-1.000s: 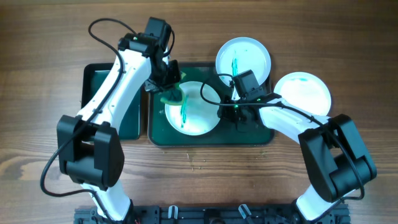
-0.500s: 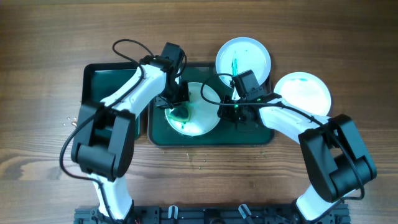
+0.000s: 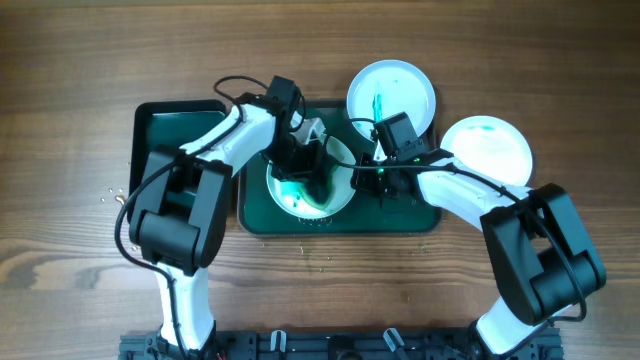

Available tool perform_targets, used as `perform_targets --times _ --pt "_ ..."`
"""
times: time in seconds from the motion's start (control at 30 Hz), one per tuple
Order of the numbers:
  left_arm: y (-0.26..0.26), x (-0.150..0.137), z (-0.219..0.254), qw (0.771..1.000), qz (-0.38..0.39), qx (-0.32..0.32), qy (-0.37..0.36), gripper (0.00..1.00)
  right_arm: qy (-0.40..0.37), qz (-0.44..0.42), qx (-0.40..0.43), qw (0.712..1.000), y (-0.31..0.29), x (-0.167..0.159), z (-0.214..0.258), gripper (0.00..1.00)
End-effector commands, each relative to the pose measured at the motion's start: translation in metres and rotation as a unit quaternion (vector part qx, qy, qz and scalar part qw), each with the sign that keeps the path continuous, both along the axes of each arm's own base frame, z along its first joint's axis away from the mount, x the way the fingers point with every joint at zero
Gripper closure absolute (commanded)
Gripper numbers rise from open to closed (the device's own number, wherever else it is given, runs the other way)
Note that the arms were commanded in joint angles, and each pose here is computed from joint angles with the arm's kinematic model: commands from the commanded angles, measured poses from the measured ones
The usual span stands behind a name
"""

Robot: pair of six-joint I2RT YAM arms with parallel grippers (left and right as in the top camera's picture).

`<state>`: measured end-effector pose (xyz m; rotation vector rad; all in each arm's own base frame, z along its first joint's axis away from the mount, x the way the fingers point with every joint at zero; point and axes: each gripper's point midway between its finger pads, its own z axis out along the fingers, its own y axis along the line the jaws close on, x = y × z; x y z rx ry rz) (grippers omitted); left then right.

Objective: Clean dirty plates on tray and stack at the side
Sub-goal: 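Bring the sponge with the left gripper onto the dragged plate, then scrub the plate's green smear with the sponge in the left gripper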

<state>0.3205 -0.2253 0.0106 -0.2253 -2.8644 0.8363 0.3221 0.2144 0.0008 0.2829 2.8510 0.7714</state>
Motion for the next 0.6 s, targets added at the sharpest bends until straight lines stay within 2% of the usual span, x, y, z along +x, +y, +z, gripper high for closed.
perform_targets --times 0.0,0.07,0.17,0.3,0.37,0.43,0.57 --pt "0.045 0.008 -0.035 0.983 0.103 0.150 0.016 0.96 0.002 -0.001 -0.006 1.000 0.000 0.003 -0.005 0.96" --pt "0.084 0.019 -0.042 0.952 0.175 0.250 0.000 0.96 0.003 0.000 -0.006 1.000 0.000 0.002 -0.005 0.96" --pt "0.116 0.022 -0.042 0.915 0.236 0.328 -0.011 0.96 0.003 0.000 -0.007 1.000 0.000 0.002 -0.005 0.96" --pt "0.120 0.018 -0.041 0.902 0.261 0.345 -0.004 0.96 0.002 0.000 -0.007 1.000 0.000 0.003 -0.005 0.96" --pt "0.111 0.015 -0.042 0.907 0.254 0.336 0.000 0.96 0.002 0.000 -0.007 1.000 0.000 0.003 -0.005 0.96" --pt "0.091 0.011 -0.042 0.927 0.227 0.298 0.012 0.96 0.002 0.000 -0.007 1.000 0.000 0.003 -0.005 0.96" --pt "0.022 0.003 -0.029 0.987 0.108 0.110 0.035 0.96 0.002 0.000 -0.007 1.000 0.000 0.003 -0.005 0.96"
